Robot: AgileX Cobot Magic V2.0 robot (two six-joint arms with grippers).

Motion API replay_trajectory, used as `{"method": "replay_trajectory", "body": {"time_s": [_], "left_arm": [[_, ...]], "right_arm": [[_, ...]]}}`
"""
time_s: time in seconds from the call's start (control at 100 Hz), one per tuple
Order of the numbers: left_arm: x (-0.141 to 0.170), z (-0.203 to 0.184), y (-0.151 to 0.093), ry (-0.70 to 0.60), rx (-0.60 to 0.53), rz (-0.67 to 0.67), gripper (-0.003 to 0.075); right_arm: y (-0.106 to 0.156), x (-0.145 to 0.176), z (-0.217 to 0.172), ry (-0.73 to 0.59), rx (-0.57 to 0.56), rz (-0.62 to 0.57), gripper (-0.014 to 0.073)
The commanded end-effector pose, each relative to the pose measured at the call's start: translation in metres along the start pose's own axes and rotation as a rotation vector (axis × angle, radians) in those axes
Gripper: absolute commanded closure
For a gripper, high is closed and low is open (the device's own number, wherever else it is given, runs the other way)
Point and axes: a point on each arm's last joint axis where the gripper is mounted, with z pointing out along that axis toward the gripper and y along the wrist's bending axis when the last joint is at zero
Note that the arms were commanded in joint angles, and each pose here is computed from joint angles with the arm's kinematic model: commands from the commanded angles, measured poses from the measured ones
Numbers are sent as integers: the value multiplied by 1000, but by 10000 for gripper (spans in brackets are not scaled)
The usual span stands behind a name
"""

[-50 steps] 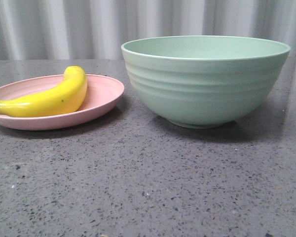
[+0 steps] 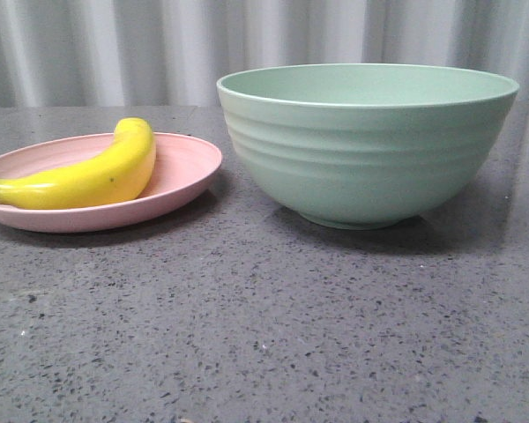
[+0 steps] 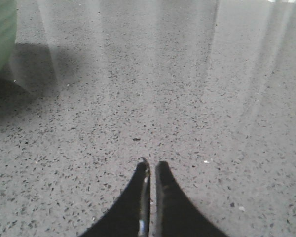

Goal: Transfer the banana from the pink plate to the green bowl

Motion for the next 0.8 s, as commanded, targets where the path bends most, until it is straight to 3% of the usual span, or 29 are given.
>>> {"method": "replay_trajectory", "body": {"time_s": [0.0,0.64,0.79], "left_arm": [[-4,-1,0,-85,-5,-11,741],[-7,-2,1,-117,-18,34,741],[-11,-2,1,-161,-20,34,741]], "right_arm": [[-1,4,1,-22,12,-13,666],[-1,4,1,-22,12,-13,666],[-3,4,0,-21,34,-79,666]]}}
